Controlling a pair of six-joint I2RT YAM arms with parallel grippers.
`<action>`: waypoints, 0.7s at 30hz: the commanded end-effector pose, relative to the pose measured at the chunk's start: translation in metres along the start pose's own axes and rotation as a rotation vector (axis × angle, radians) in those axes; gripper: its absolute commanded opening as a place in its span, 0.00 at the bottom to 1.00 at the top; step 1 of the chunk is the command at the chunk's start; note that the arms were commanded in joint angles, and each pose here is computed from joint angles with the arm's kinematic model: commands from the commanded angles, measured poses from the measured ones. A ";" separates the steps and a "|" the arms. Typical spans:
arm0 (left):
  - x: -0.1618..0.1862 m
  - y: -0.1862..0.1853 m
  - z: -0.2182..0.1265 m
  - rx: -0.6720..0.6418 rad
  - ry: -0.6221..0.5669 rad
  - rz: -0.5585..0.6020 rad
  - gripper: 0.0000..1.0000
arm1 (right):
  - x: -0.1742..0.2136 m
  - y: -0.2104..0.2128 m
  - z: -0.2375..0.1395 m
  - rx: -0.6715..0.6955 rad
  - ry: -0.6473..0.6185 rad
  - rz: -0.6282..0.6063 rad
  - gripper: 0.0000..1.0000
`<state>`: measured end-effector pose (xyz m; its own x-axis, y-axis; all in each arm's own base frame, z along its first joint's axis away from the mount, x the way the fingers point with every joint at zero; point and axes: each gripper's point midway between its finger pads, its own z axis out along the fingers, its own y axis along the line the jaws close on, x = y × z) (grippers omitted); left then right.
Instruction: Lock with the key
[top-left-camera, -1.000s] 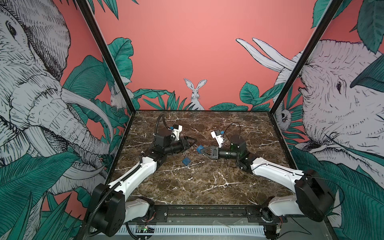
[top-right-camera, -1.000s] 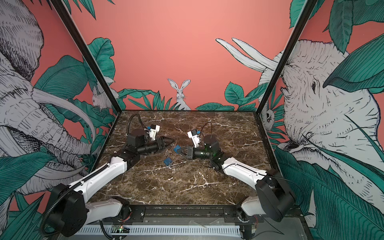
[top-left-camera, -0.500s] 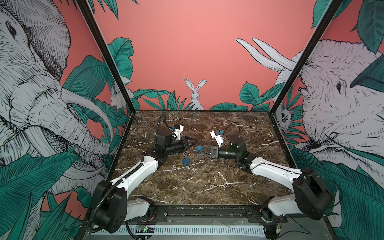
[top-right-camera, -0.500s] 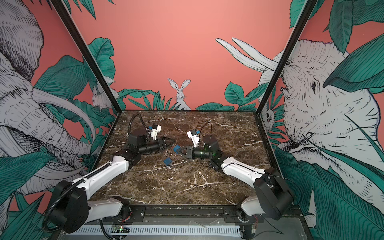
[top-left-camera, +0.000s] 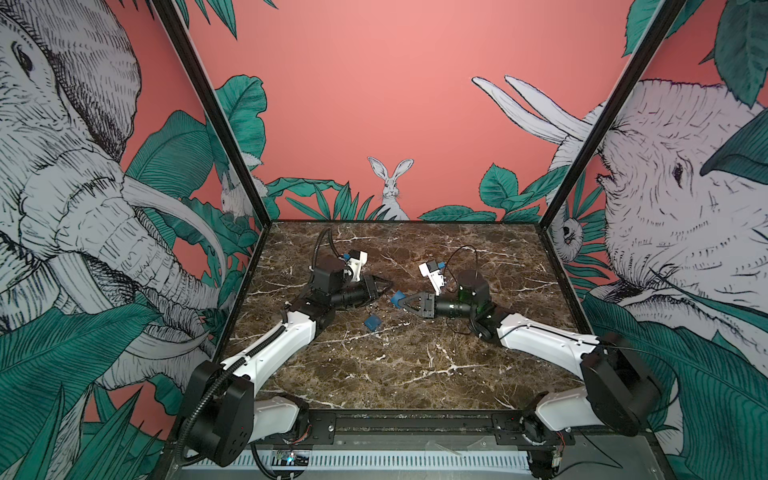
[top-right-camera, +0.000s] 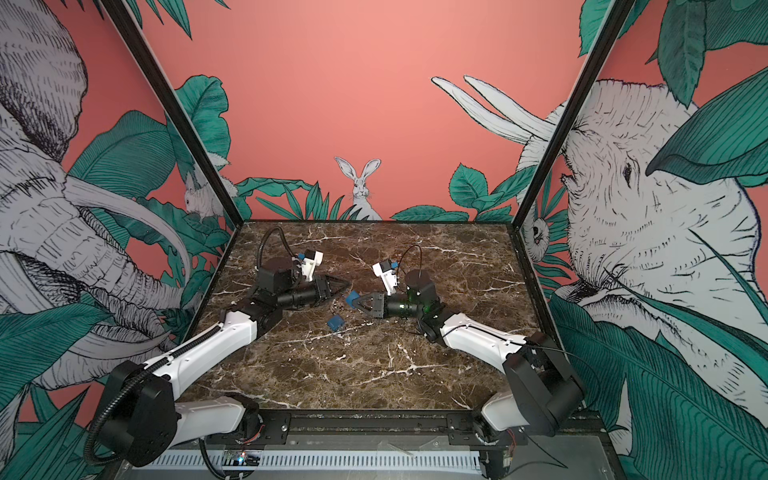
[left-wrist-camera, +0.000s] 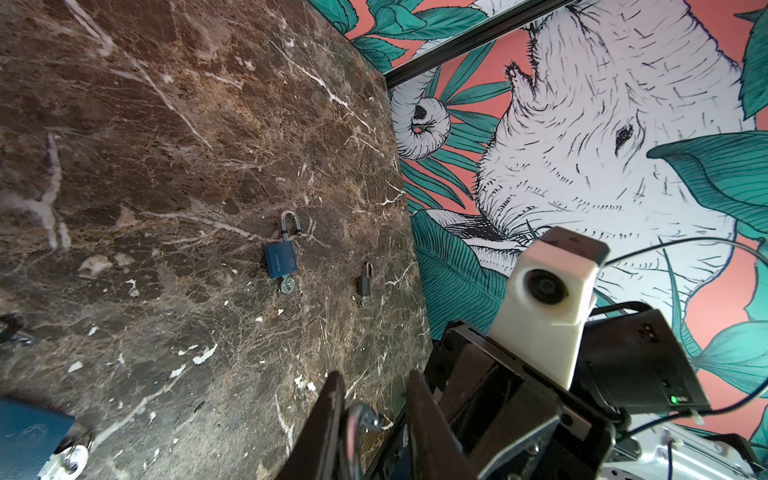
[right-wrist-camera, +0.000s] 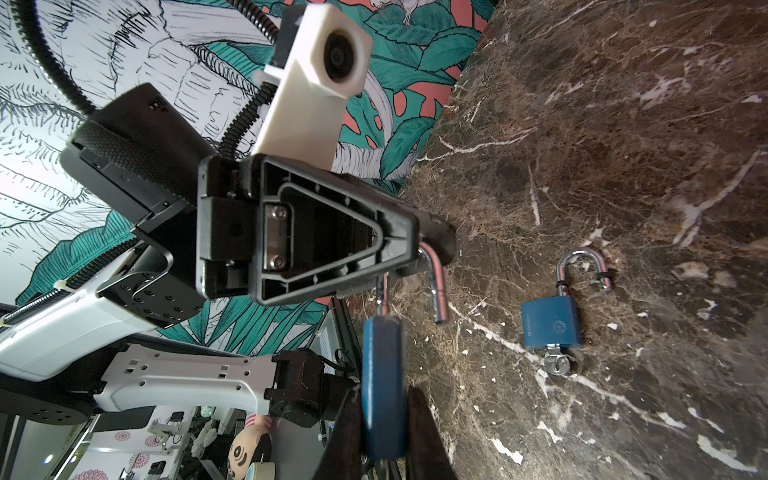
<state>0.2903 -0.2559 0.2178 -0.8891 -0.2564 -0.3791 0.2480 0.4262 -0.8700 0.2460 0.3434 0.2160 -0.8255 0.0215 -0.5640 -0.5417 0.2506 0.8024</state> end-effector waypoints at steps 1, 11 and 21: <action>-0.003 -0.019 -0.008 0.032 -0.012 0.049 0.24 | -0.014 0.015 0.001 -0.047 -0.028 -0.054 0.00; -0.001 -0.016 -0.009 0.020 -0.007 0.064 0.17 | -0.016 0.015 0.002 -0.053 -0.028 -0.046 0.00; -0.003 -0.015 -0.013 0.012 -0.014 0.070 0.16 | -0.016 0.012 0.001 -0.050 -0.024 -0.042 0.00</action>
<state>0.2855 -0.2521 0.2134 -0.8897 -0.2368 -0.3904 0.2541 0.4536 -0.8542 0.2460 0.3433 0.2114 -0.8338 0.0077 -0.5520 -0.5335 0.2457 0.8094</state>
